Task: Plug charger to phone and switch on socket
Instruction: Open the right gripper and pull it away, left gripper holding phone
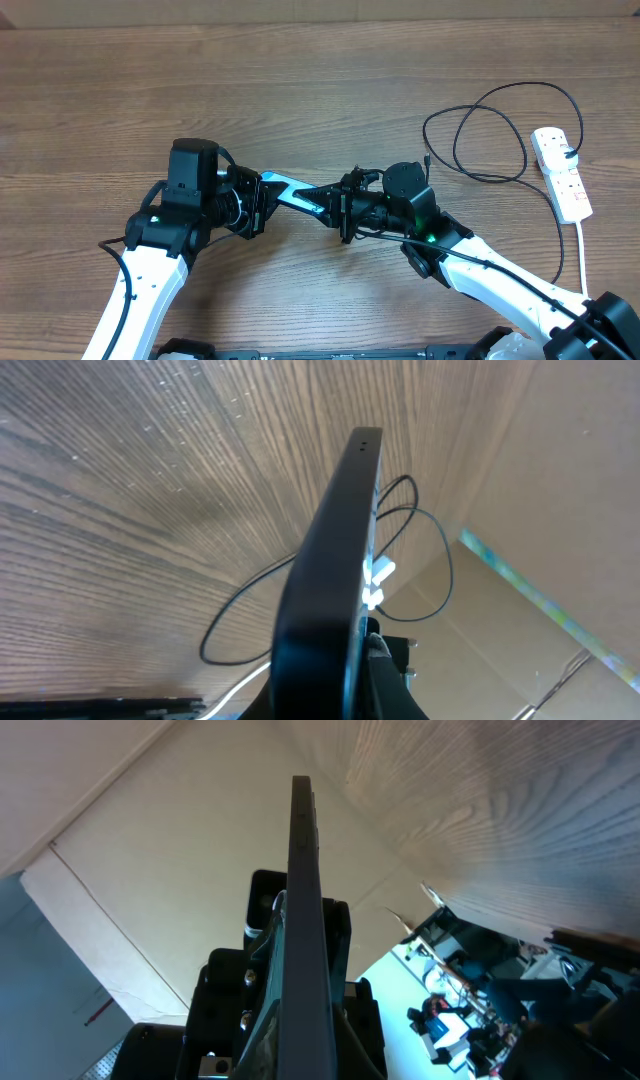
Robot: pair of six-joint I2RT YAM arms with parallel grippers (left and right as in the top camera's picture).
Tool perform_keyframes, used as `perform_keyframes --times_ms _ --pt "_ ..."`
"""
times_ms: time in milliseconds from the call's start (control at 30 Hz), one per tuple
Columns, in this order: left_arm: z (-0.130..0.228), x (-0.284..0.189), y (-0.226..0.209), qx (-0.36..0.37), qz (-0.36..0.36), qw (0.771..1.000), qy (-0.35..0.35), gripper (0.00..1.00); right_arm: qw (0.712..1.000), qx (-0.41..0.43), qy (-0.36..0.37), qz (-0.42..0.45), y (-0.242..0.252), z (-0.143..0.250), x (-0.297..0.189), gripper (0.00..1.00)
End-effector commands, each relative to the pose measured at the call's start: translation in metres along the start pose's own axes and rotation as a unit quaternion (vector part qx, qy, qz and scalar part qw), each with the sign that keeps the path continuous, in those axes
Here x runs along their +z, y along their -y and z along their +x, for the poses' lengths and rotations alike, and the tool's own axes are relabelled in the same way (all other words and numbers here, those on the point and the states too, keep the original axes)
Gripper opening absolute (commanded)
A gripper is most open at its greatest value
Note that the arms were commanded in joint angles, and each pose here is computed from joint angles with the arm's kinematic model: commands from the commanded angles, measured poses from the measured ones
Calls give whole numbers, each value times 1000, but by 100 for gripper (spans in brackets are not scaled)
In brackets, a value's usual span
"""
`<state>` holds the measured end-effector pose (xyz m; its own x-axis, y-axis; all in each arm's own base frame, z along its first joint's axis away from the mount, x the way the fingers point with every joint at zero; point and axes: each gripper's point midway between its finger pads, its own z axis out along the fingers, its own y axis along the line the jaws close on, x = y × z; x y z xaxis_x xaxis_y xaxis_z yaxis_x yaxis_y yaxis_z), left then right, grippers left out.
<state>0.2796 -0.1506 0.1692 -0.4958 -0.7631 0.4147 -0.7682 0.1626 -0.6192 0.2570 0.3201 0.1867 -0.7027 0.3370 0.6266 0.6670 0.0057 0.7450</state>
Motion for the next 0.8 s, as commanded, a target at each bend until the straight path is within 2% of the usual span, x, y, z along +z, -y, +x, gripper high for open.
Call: perform_keyframes --times_ms 0,300,400,533,600,767 --pt "5 1 -2 4 -4 1000 -11 4 1000 -23 -14 -3 -6 13 3 4" --pt "5 1 14 13 26 1000 -11 4 1000 -23 -14 -2 -5 13 3 4" --pt "5 1 22 23 41 999 -10 4 1000 -23 -16 -1 -5 13 3 13" --pt "5 0 29 32 56 998 -8 4 1000 -23 -18 0 -5 14 3 15" --pt "5 -1 32 36 62 997 -8 4 1000 -22 -17 0 -4 14 3 22" --pt "3 -2 43 66 82 994 0 4 1000 -22 -16 4 -3 13 3 55"
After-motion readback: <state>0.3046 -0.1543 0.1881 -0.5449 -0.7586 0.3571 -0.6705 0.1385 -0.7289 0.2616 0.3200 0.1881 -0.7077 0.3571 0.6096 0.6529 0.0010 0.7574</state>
